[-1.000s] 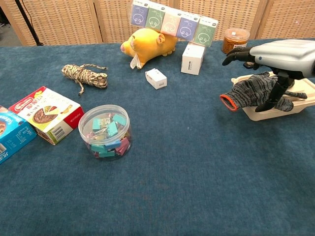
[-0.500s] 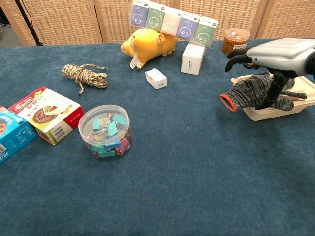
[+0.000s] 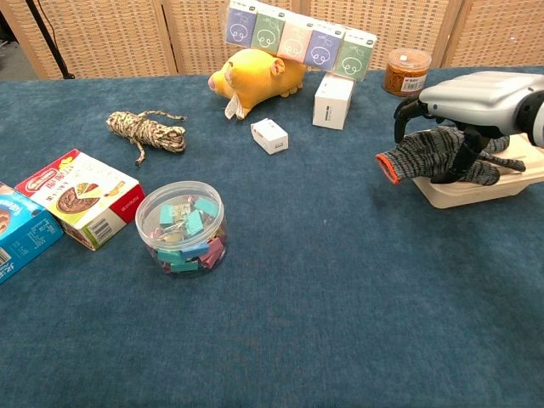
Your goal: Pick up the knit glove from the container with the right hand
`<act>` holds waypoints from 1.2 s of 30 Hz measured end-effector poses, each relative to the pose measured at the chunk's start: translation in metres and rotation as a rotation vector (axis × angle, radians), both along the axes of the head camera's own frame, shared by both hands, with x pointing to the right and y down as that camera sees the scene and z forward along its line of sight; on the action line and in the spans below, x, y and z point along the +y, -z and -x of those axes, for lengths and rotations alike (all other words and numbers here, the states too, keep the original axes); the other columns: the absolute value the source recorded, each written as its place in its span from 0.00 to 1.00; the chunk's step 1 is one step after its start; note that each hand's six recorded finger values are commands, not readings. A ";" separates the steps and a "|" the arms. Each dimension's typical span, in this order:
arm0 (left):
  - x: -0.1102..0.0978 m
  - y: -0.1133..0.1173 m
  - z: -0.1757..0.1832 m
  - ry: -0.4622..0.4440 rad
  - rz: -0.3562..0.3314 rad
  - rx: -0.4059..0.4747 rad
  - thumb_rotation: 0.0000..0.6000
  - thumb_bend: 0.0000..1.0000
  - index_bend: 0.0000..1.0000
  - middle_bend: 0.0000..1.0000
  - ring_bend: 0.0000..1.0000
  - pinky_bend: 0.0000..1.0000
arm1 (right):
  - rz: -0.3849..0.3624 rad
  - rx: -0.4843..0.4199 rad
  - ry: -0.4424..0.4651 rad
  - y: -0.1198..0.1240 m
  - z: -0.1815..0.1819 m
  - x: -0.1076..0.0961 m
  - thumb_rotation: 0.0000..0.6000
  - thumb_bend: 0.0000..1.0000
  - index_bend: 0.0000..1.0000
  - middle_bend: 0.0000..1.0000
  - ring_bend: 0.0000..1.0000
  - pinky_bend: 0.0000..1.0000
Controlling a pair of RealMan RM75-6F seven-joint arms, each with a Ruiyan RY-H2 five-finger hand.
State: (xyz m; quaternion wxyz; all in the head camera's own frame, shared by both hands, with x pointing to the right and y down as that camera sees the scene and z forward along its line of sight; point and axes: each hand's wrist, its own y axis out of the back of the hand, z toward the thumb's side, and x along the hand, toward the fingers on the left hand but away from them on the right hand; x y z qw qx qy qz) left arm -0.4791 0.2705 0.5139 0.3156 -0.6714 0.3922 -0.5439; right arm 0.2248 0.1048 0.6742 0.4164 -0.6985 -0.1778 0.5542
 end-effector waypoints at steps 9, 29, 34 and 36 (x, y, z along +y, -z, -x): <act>0.001 0.000 0.000 -0.001 0.002 0.003 1.00 0.00 0.00 0.00 0.00 0.00 | 0.001 0.023 0.005 -0.003 -0.004 -0.001 1.00 0.33 0.33 0.20 0.20 0.38; 0.000 0.001 0.001 0.003 0.002 0.010 1.00 0.00 0.00 0.00 0.00 0.00 | -0.010 0.037 0.023 -0.008 0.000 0.000 1.00 0.49 0.49 0.38 0.37 0.52; 0.000 0.002 0.002 0.005 0.002 0.011 1.00 0.00 0.00 0.00 0.00 0.00 | -0.031 0.018 0.033 -0.006 0.002 0.000 1.00 0.50 0.54 0.42 0.40 0.56; 0.000 0.001 0.002 0.005 0.002 0.011 1.00 0.00 0.00 0.00 0.00 0.00 | -0.042 0.008 0.040 -0.005 0.002 0.000 1.00 0.52 0.55 0.43 0.42 0.58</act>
